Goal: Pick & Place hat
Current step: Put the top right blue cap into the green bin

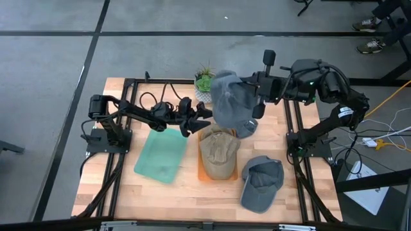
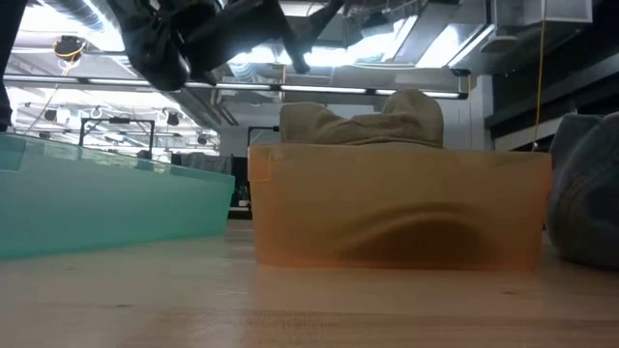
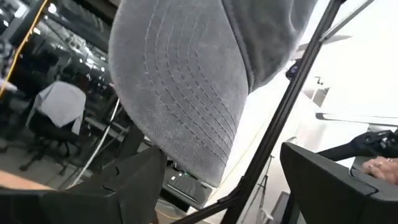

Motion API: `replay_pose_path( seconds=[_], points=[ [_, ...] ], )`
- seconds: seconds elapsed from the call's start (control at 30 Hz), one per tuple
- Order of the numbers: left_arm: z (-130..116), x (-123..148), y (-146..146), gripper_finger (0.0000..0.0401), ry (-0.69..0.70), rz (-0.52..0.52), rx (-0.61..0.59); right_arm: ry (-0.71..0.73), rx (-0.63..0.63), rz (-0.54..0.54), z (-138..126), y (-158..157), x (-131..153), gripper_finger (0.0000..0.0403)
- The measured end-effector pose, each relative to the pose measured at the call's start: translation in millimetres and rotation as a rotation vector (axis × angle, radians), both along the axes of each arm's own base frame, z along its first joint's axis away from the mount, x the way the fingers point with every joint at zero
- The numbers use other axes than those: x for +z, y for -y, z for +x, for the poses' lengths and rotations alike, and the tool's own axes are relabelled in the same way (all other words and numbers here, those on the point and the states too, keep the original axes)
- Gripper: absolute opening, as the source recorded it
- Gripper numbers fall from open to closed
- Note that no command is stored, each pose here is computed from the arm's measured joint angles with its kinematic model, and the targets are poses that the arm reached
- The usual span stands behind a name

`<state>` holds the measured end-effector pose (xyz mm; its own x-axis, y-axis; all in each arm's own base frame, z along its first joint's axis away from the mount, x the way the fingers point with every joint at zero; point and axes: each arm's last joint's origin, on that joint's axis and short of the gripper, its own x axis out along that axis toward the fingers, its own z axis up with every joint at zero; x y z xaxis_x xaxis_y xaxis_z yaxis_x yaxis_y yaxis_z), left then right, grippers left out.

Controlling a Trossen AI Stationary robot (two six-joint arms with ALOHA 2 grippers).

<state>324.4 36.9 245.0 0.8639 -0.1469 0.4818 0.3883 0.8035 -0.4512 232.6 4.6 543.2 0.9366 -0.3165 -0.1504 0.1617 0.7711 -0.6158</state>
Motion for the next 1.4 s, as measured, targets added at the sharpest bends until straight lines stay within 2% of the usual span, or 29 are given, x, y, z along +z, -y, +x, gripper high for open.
replay_pose_path(
  seconds=[0.37, 0.57, 0.73, 0.87, 1.03, 1.4],
  points=[
    [0.9, 2.3, -0.3, 0.0306, 0.023, 0.075, 0.055, 0.098, 0.001, 0.004, 1.1, -0.1, 9.3, 0.0008],
    [1.0, 2.7, -1.8, 0.0306, 0.032, 0.092, 0.127, 0.103, 0.001, 0.004, 1.2, -0.1, 9.7, 0.0008],
    [-0.7, 5.4, -1.8, 0.0306, 0.066, 0.102, 0.140, 0.103, 0.000, 0.010, 1.2, -0.1, 9.6, 0.0008],
    [-1.6, 7.0, -2.3, 0.0291, 0.084, 0.093, 0.159, 0.103, 0.000, 0.011, 1.2, -0.1, 9.5, 0.0008],
    [-1.6, 7.2, -2.8, 0.0227, 0.085, 0.083, 0.174, 0.103, 0.000, 0.015, 1.4, -0.2, 9.3, 0.0008],
    [-2.2, 7.8, -2.5, 0.0016, 0.093, 0.102, 0.146, 0.082, -0.015, 0.107, 1.0, -0.2, 4.2, 0.0023]
  ],
)
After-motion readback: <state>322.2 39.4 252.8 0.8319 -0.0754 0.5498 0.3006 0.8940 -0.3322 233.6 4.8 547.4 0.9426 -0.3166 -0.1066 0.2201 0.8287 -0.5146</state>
